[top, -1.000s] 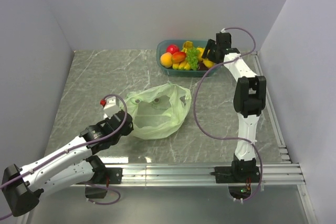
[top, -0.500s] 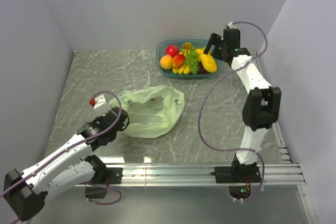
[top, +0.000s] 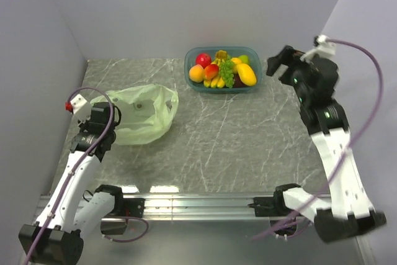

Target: Untie the knot of the plastic bag and take out the fruit

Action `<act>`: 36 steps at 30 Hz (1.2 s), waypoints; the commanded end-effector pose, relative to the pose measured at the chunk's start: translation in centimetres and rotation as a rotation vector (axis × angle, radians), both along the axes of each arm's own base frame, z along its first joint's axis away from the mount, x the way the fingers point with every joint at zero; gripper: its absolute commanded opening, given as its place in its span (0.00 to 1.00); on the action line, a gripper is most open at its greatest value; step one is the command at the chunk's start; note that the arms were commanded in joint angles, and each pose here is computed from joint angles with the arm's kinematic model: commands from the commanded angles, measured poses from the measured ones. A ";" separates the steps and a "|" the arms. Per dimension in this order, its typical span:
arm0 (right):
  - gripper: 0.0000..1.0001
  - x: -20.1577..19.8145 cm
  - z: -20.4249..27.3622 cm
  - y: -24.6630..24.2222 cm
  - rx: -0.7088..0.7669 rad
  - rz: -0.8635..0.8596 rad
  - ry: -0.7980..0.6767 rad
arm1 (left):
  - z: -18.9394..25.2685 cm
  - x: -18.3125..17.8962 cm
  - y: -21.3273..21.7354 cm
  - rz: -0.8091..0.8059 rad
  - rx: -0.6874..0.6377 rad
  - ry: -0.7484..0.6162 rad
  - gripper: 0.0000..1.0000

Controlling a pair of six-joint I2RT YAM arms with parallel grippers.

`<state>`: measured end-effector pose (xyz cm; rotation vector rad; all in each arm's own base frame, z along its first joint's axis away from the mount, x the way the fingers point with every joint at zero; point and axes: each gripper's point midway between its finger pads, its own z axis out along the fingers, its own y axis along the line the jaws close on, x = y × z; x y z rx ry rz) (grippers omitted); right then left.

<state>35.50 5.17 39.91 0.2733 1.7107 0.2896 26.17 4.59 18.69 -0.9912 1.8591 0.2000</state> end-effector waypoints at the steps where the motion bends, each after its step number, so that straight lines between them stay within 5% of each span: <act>1: 0.99 -4.3 0.8 -2.4 -0.067 -0.069 -0.059 | 3.2 -0.2 -0.7 -0.061 -0.026 -0.075 0.42; 9: 1.00 -14.4 2.5 -5.3 -0.090 -0.132 -0.288 | 8.0 -5.1 -1.3 -0.152 -0.054 -0.183 0.90; 12: 1.00 -16.8 2.3 -6.1 -0.095 -0.155 -0.342 | 10.6 -6.6 -1.6 -0.219 -0.022 -0.249 0.97; 25: 1.00 -22.2 0.3 -7.3 -0.140 -0.161 -0.400 | 20.3 -14.4 0.0 -0.319 0.153 -0.516 0.99; 36: 1.00 -23.4 0.4 -7.0 -0.207 -0.096 -0.408 | 22.1 -18.0 2.4 -0.202 0.183 -0.683 0.99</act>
